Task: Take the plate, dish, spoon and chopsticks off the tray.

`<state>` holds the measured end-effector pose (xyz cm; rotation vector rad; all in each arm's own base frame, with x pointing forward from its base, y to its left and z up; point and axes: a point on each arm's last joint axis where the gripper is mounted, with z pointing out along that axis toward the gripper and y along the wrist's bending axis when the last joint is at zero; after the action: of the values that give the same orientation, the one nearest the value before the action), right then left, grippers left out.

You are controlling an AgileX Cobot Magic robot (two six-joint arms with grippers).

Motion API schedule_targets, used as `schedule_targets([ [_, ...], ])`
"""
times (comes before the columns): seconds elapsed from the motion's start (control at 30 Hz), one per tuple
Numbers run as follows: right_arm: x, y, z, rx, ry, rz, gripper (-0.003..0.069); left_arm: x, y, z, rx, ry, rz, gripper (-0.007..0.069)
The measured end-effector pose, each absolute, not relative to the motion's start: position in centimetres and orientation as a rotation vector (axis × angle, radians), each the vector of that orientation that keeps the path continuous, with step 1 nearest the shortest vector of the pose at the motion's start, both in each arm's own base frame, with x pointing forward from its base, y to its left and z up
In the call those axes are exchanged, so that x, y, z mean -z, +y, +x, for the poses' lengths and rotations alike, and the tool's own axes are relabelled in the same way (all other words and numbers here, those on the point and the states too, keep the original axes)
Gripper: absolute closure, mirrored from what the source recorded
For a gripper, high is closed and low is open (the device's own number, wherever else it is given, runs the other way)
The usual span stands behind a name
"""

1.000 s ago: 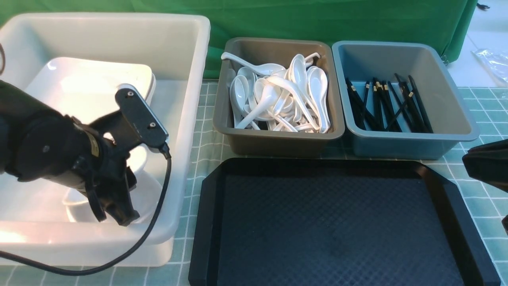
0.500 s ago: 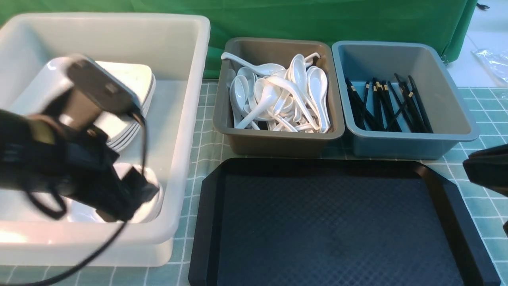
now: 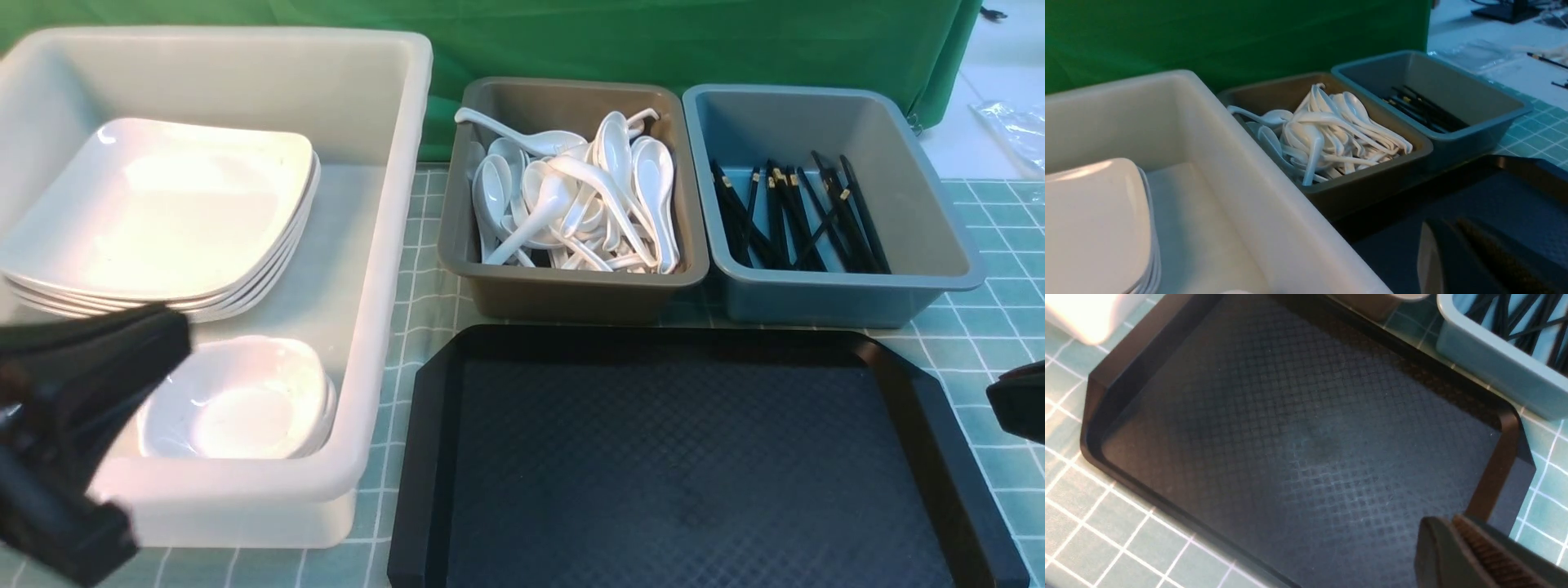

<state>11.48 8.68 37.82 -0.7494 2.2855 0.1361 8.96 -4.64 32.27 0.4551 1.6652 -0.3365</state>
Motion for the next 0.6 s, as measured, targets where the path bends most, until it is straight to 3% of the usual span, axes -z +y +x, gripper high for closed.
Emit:
schedule_targets([
  [0.6,-38.6,8.1,12.1,-0.176,2.174,-0.652,0.0554,-30.8,-4.2,8.3,0.303,1.651,0.465,0.0613],
])
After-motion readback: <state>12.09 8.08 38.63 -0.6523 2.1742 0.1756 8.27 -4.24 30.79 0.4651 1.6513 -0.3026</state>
